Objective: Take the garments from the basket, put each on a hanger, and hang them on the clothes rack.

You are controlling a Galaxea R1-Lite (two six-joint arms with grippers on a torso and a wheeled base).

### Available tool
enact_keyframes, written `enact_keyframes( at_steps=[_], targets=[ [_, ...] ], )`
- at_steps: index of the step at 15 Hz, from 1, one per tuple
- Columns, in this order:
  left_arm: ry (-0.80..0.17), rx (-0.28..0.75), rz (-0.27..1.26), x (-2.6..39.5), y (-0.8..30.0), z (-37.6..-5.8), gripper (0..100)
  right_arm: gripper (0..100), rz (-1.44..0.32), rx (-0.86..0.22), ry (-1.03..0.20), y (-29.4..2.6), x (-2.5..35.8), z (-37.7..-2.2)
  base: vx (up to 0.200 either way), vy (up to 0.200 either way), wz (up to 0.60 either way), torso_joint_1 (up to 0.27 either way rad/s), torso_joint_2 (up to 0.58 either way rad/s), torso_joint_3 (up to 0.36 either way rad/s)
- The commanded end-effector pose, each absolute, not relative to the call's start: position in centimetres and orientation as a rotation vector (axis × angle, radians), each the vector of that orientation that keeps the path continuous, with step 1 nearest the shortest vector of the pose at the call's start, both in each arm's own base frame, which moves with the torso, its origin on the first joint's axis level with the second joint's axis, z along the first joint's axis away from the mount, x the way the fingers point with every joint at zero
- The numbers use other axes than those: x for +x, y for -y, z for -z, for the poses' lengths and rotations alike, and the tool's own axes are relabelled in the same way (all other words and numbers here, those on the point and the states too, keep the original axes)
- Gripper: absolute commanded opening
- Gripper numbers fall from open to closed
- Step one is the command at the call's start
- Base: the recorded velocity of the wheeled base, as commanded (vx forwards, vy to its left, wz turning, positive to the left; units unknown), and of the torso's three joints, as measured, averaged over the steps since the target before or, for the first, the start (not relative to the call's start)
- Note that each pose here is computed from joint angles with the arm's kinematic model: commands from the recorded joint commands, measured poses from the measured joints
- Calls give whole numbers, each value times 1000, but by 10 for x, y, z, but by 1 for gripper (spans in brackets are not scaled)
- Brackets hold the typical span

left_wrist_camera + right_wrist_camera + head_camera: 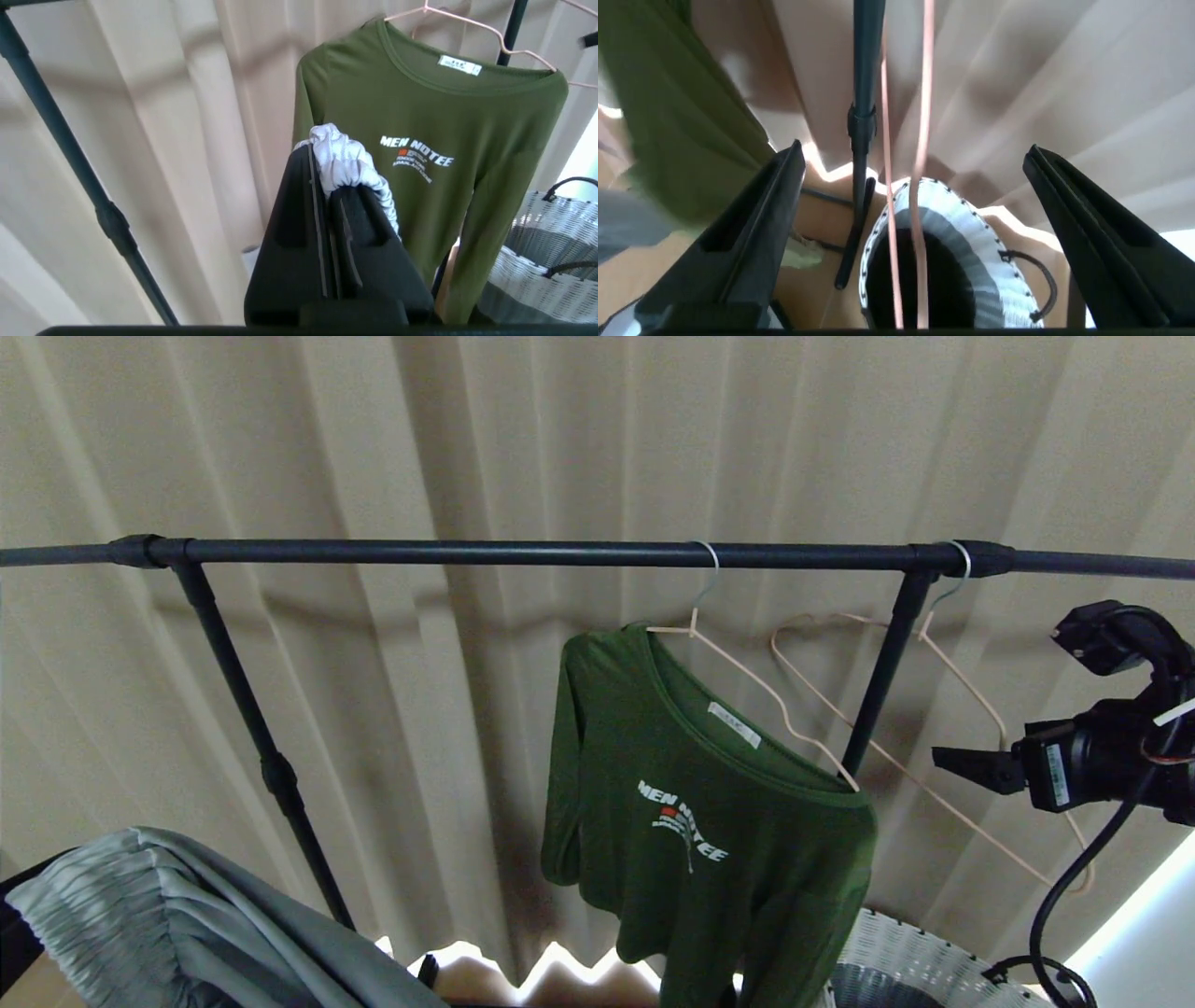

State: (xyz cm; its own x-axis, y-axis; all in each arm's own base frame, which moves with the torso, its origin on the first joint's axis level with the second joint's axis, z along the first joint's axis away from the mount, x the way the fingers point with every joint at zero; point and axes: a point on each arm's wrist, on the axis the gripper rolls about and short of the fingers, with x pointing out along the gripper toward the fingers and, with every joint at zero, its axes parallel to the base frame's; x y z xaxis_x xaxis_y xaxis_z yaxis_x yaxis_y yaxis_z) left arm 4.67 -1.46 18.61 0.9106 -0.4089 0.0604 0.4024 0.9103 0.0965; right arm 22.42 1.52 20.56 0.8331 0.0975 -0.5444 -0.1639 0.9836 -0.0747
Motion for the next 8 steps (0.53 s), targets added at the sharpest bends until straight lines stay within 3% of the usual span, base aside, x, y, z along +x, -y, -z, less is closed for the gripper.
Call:
enact_keyframes(
  at_steps=[1, 8],
  targets=[
    [84, 82, 419, 46, 14, -186, 0, 100, -144, -120, -622, -16, 239, -194, 0, 0, 0, 0, 0, 0],
    [92, 82, 418, 44, 14, -187, 0, 100, -154, -125, -628, -20, 246, -192, 0, 0, 0, 0, 0, 0]
  ],
)
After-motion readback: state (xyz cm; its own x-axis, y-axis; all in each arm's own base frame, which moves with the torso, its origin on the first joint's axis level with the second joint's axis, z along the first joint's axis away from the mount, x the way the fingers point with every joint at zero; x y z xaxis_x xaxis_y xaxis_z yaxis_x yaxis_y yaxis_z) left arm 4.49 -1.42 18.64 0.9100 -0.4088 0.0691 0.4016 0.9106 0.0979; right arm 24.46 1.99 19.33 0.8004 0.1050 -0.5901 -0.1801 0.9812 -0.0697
